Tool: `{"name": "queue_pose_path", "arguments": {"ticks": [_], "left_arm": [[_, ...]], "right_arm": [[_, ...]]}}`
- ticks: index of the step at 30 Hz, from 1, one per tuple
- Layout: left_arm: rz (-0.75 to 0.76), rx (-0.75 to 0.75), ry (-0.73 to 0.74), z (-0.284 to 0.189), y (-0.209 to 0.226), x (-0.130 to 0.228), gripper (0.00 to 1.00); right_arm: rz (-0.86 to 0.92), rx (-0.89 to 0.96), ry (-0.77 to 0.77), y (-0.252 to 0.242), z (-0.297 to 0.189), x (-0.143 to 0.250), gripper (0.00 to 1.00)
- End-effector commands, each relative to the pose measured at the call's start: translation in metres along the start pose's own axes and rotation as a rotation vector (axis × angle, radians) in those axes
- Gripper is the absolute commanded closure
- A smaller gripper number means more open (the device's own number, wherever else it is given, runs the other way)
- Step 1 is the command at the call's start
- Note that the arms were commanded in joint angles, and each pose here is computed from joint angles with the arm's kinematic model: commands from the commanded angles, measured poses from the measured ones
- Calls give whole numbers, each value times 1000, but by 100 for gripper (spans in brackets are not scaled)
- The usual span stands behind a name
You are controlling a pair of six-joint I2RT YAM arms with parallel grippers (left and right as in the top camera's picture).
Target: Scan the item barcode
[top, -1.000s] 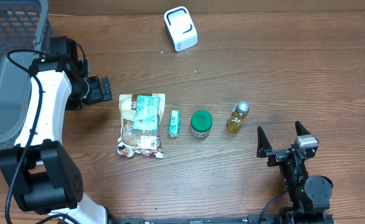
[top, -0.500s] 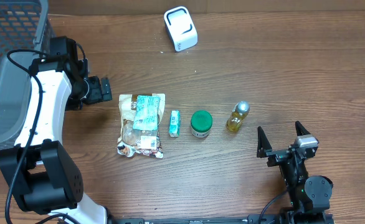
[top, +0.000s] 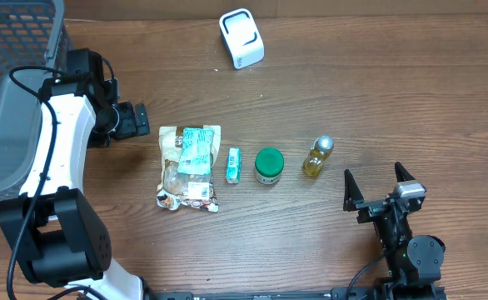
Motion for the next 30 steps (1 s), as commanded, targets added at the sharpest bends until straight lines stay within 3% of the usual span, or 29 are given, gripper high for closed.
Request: {"name": "queue_pose_path", "arguments": {"ticks": [1, 11, 19, 24, 30], "left_arm": [[0, 8, -9, -1, 1, -6, 0], [-1, 8, -9, -1, 1, -6, 0], [-1, 8, -9, -1, 1, -6, 0], [-1, 8, -9, -1, 1, -6, 0], [-1, 8, -9, -1, 1, -6, 0]], "right_arm": [[-4, 13, -2, -2, 0, 2, 0], [-6, 6, -32, -1, 0, -4, 0], [-3, -113, -50, 15, -1, -8, 0], [124, -132, -19, 17, -3, -11, 0], [135, -122, 11, 18, -14, -34, 0]]}}
Point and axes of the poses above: each gripper's point midway between its finger pads, its own z axis out along the fingers, its own y axis along the line the jaws close on, x = y × z, the point moved 4 cm from there along -z, back along the fingers, and after that the axes turned 1 degree about -z, right-handed, at the moved point
